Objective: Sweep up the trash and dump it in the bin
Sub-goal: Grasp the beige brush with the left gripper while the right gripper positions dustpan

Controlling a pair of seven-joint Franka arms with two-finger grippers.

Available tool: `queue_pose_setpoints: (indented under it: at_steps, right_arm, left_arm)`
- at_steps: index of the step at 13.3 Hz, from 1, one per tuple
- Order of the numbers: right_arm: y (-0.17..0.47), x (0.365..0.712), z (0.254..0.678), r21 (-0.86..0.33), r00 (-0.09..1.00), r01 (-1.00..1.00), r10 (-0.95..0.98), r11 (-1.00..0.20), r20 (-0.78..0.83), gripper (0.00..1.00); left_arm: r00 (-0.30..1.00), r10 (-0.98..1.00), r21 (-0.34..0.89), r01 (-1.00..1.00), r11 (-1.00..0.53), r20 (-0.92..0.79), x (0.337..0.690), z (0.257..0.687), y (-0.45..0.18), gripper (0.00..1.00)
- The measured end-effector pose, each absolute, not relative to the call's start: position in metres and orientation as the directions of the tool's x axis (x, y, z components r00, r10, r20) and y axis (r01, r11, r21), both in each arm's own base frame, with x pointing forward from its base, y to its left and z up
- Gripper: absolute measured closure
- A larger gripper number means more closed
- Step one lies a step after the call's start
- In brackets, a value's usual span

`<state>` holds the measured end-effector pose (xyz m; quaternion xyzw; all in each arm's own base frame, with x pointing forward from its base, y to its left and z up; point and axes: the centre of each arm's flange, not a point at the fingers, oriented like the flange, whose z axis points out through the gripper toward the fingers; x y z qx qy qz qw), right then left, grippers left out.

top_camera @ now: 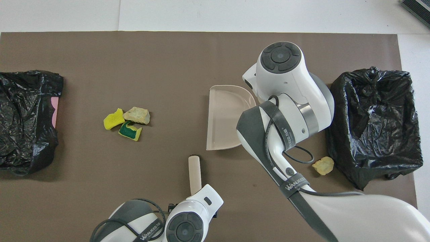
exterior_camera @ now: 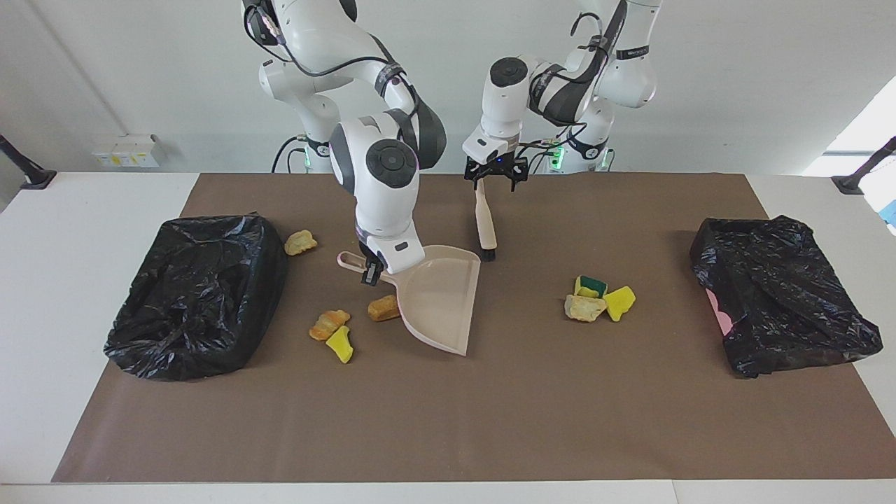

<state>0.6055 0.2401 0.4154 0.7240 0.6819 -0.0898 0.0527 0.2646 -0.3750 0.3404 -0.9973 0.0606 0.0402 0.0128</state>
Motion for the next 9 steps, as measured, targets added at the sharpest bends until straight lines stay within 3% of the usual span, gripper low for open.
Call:
queue_pose_setpoints:
  at_steps: [2,4,7,8,9]
  right_arm:
    - [0.237,0.602,0.408,-0.044,0.022,0.999,0.980,-0.032,-0.200,0.68]
    - [0.228,0.602,0.407,-0.058,-0.014,0.998,0.980,0.003,-0.200,0.68]
    - [0.222,0.599,0.408,-0.082,-0.021,0.997,0.978,0.004,-0.209,0.68]
    - [0.221,0.599,0.409,-0.084,-0.020,0.996,0.978,0.002,-0.210,0.68]
    - [0.221,0.599,0.410,-0.082,-0.020,0.997,0.977,0.003,-0.210,0.68]
  left_arm:
    - [0.989,-0.119,-0.024,-0.122,-0.992,-0.085,0.263,0.338,-0.374,0.00]
    - [0.989,-0.118,-0.024,-0.120,-0.992,-0.085,0.264,0.338,-0.374,0.22]
    - [0.989,-0.118,-0.025,-0.120,-0.992,-0.086,0.264,0.338,-0.373,0.68]
    - [0.989,-0.118,-0.024,-0.121,-0.992,-0.086,0.264,0.338,-0.373,0.74]
    - [0.989,-0.117,-0.024,-0.120,-0.993,-0.086,0.265,0.338,-0.373,0.74]
